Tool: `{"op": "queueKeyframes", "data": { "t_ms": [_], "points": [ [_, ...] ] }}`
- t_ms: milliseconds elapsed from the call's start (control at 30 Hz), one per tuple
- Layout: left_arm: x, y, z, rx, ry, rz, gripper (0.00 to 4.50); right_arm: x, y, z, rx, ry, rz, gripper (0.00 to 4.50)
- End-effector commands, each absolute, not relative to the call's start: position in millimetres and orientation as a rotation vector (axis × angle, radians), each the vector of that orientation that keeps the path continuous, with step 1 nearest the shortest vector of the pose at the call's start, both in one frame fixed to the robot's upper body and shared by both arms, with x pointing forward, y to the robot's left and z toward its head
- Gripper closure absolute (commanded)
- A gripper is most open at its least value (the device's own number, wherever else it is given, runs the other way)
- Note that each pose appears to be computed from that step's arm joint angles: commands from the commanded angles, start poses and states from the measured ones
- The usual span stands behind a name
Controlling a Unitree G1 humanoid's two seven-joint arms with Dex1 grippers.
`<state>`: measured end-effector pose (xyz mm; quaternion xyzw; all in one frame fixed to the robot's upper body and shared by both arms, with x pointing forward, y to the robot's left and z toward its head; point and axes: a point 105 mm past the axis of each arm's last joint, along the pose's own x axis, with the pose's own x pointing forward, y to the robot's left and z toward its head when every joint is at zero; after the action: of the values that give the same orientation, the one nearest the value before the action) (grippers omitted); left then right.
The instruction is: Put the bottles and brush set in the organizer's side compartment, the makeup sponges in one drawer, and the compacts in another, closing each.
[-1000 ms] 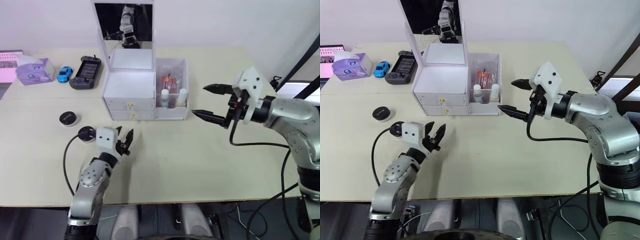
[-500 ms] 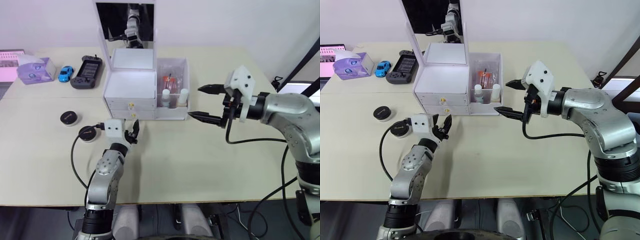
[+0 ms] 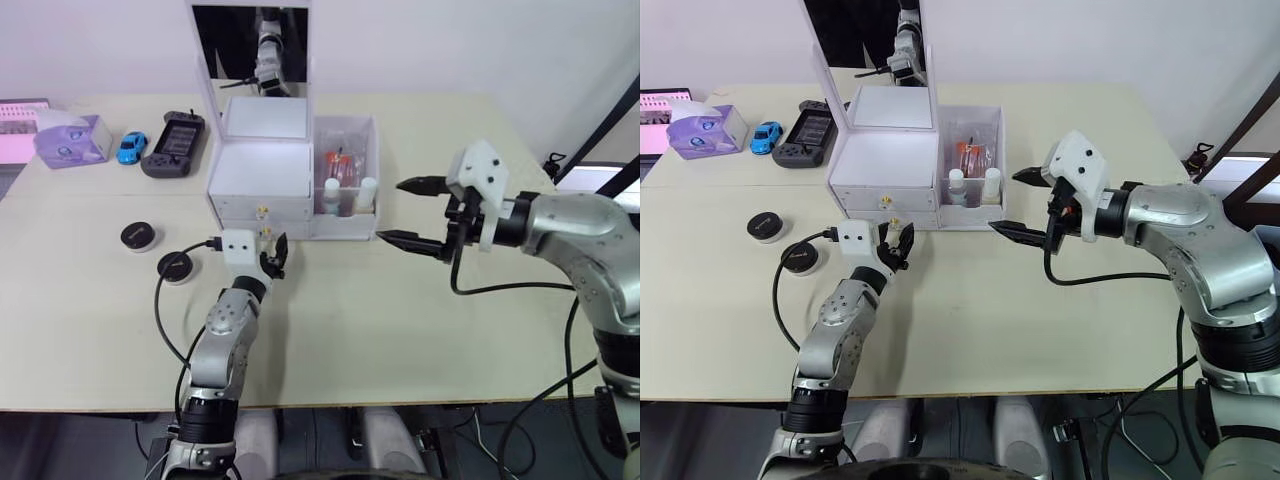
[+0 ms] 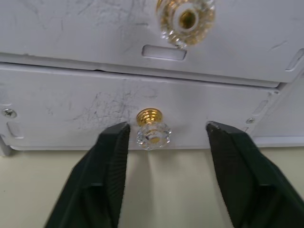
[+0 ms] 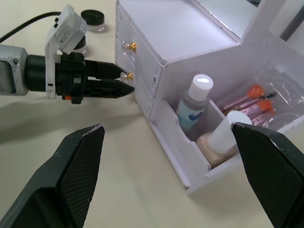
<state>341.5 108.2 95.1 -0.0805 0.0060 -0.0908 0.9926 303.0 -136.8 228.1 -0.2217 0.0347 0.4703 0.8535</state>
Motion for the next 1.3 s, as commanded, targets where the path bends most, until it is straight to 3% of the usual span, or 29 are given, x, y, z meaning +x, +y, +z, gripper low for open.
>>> {"op": "queueKeyframes", "data": {
  "t_ms": [33, 67, 100, 300, 467, 867, 1133, 1300],
  "points": [
    [345, 107, 107, -0.181, -0.038, -0.182, 3.69, 301, -141, 242, -0.517, 0.019, 0.953, 0.00],
    [345, 107, 108, -0.178, -0.041, -0.186, 4.19, 302, -141, 241, -0.517, 0.020, 0.952, 0.00],
    [344, 106, 109, -0.173, -0.046, -0.194, 4.25, 302, -141, 241, -0.514, 0.021, 0.952, 0.00],
    [334, 102, 112, -0.146, -0.053, -0.247, 4.25, 310, -143, 237, -0.523, 0.005, 0.929, 0.00],
    [301, 98, 110, -0.098, -0.032, -0.367, 4.25, 314, -128, 227, -0.493, -0.009, 0.971, 0.00],
    [237, 118, 101, -0.067, 0.117, -0.427, 4.25, 321, -113, 223, -0.485, -0.034, 1.034, 0.00],
    [234, 117, 91, -0.086, 0.184, -0.430, 4.25, 323, -109, 223, -0.483, -0.037, 1.047, 0.00],
    [228, 119, 93, -0.135, 0.225, -0.501, 1.84, 325, -111, 228, -0.456, -0.043, 1.049, 0.00]
  ]
}}
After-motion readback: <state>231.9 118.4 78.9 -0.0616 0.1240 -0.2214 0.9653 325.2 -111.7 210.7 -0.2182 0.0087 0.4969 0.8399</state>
